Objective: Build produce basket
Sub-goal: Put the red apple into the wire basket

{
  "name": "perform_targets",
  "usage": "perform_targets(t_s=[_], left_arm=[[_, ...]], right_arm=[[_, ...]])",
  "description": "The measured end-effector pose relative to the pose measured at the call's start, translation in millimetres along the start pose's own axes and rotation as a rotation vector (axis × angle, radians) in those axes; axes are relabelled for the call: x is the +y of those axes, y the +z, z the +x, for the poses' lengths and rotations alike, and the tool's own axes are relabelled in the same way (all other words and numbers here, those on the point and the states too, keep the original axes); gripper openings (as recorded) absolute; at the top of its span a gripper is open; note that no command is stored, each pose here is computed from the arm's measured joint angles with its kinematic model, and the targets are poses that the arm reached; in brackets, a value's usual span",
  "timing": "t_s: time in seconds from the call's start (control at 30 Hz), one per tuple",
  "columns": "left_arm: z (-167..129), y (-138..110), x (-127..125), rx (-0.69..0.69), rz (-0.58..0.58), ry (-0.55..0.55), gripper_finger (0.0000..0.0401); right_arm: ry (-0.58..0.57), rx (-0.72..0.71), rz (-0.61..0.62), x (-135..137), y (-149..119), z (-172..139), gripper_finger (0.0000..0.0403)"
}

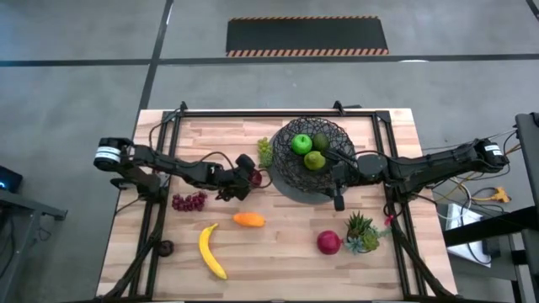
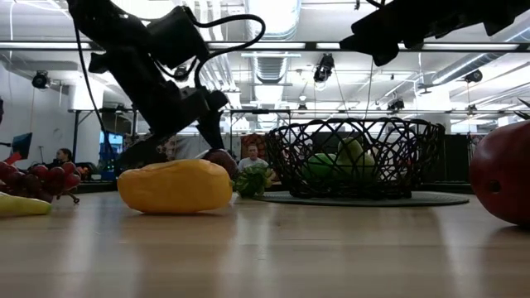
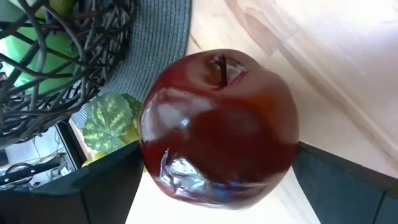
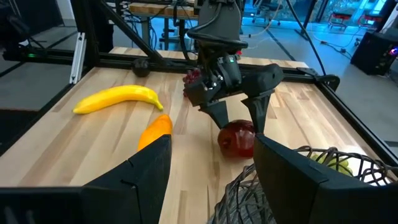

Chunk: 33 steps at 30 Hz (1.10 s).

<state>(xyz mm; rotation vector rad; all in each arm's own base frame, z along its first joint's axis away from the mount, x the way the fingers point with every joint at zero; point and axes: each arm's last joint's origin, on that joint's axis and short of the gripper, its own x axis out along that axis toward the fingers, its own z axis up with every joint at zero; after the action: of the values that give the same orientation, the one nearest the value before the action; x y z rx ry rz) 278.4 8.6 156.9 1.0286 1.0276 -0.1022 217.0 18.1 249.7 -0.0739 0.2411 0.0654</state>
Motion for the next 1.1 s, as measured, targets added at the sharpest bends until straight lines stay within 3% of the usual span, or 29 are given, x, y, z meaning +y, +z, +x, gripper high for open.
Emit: perform_targets(t_s=[0.8,0.97,1.1], left_arm=[[-6.0,0.5,5.2,-0.011,-0.084,0.04,0.0335],[-29.2,0.6,21.6,-0.085,-0.291,0.152,0.0334],[-56.2,-3.1,35.1,-0.188,-0.546,0.222,0.0334]], right_arm=[[0.002,0.014,0.008,0.3,-4.8,0.1,0.0215],[0.001,0.009,0.008,0.4,-5.7,0.1,0.0215],[0.002,0.014,0.007,0.6,-8.7,0.1,0.0215]])
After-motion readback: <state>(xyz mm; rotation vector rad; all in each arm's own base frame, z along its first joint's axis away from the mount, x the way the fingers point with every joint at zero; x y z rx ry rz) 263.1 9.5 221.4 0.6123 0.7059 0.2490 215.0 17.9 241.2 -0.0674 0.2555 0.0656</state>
